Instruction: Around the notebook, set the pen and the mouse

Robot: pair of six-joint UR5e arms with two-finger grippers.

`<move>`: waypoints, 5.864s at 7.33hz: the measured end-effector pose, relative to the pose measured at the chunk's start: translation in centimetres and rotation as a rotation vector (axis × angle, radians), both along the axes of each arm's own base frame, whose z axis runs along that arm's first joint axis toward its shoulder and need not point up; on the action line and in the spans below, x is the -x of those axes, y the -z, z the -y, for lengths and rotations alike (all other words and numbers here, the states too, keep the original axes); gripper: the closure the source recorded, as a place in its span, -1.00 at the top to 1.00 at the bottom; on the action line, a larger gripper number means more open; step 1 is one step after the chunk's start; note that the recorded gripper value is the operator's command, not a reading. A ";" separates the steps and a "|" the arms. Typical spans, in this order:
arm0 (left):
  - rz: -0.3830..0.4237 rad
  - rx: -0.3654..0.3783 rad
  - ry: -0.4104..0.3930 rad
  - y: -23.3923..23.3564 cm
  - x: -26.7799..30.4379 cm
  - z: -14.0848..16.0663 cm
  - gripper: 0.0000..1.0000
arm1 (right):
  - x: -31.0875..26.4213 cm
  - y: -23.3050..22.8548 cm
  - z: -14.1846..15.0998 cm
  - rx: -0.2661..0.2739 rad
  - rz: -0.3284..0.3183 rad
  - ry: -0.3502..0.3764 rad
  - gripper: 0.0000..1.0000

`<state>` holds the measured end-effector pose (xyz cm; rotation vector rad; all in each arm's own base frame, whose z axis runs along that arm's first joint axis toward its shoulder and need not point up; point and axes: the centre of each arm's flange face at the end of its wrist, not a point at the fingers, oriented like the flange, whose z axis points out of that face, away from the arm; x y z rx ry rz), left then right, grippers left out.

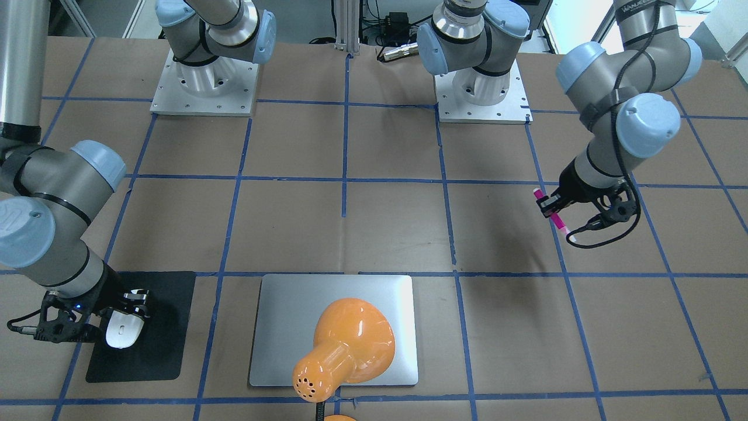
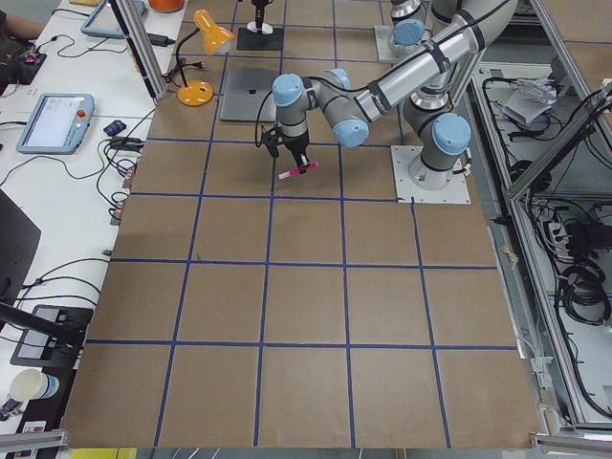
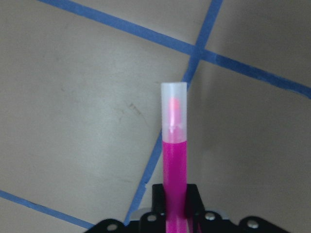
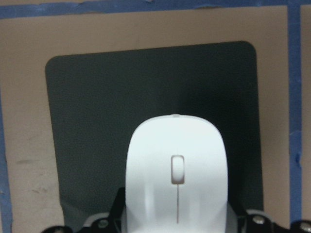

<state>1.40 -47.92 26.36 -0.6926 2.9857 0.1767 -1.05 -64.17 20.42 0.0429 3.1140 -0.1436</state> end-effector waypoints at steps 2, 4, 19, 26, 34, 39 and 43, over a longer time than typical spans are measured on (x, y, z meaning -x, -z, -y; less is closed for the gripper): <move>0.022 0.009 -0.153 0.5 9.6 -0.2 -1.00 | -0.3 0.7 0.1 0.003 0.005 -0.002 0.99; -0.024 0.022 -0.355 0.6 17.9 -1.3 -1.00 | -0.4 1.4 0.1 -0.005 0.005 -0.001 1.00; 0.021 -0.136 -0.875 7.7 38.5 -1.3 -1.00 | -12.0 -28.4 -16.4 -0.094 0.019 0.149 1.00; 0.058 -0.045 -0.795 6.9 35.7 0.4 1.00 | -12.1 -28.6 -16.7 -0.078 0.016 0.135 1.00; -0.113 0.032 -0.151 -10.5 18.8 2.9 1.00 | -12.1 -29.0 -16.9 -0.080 0.010 0.139 1.00; -0.078 0.072 0.357 -20.7 16.0 3.0 1.00 | -12.7 -28.9 -16.8 -0.076 0.016 0.094 1.00; -0.024 0.045 0.636 -23.0 14.6 3.3 1.00 | -12.7 -29.3 -15.9 -0.081 0.018 0.101 1.00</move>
